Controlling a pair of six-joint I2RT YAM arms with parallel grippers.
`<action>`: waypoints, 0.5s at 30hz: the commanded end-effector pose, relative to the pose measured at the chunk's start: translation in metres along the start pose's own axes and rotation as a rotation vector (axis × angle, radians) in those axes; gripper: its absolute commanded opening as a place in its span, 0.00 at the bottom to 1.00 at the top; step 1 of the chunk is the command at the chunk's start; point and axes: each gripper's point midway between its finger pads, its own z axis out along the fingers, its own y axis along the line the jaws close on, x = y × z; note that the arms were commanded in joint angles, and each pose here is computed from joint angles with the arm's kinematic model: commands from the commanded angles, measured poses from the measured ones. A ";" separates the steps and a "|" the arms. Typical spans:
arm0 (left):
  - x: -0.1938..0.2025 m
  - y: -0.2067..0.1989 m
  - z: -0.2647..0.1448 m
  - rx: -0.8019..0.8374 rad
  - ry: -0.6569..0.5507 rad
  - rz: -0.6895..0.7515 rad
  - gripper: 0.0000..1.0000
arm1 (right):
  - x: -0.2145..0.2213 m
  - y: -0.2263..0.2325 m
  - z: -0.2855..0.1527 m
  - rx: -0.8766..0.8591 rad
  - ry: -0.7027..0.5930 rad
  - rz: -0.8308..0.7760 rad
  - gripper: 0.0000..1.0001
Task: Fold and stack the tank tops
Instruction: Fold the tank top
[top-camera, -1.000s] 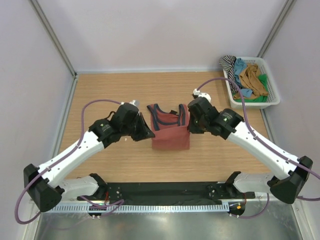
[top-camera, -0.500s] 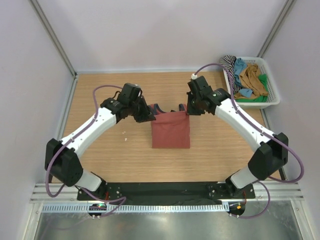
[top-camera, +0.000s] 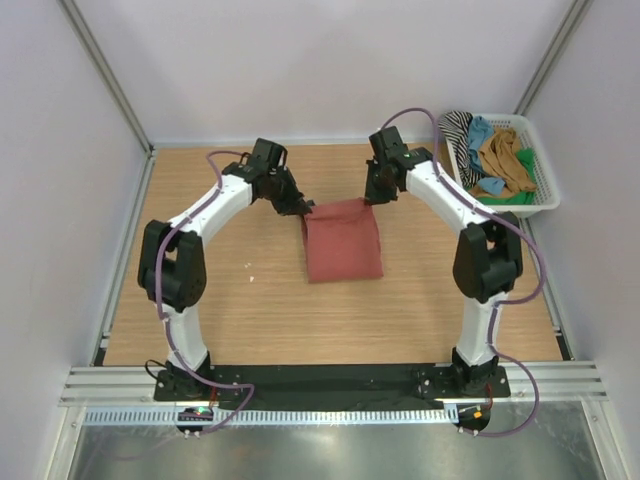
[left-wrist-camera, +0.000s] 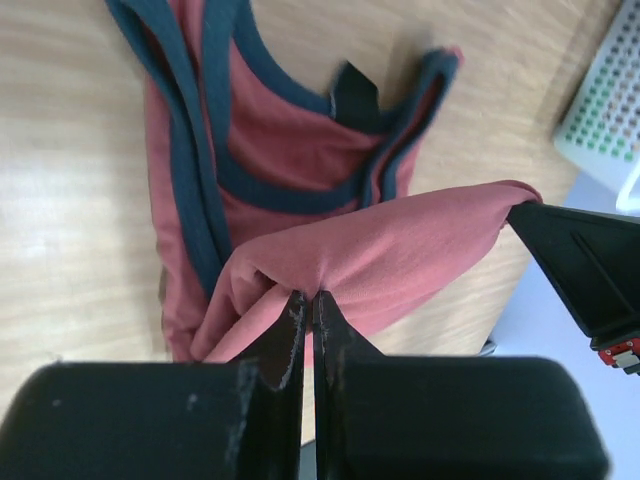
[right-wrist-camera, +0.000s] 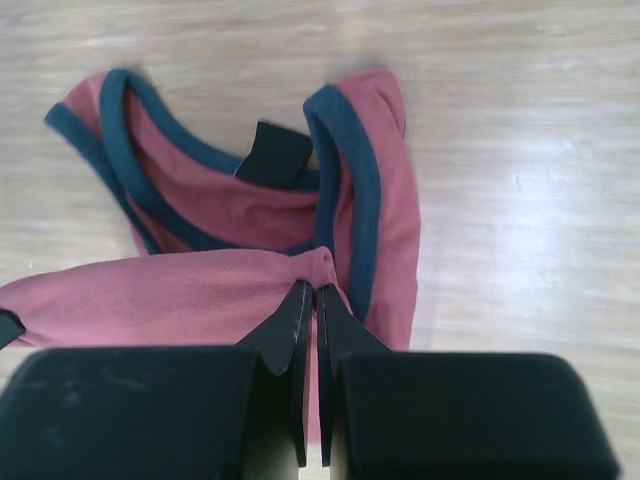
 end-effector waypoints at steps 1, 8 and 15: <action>-0.033 0.002 0.012 0.023 -0.012 -0.010 0.01 | -0.050 0.005 0.023 -0.028 -0.096 -0.001 0.01; -0.093 0.006 0.057 0.040 -0.050 -0.051 0.64 | -0.093 0.000 0.073 -0.002 -0.173 0.066 0.67; -0.094 0.003 0.018 0.020 -0.150 0.037 0.80 | -0.104 0.008 0.024 -0.105 -0.312 0.052 0.72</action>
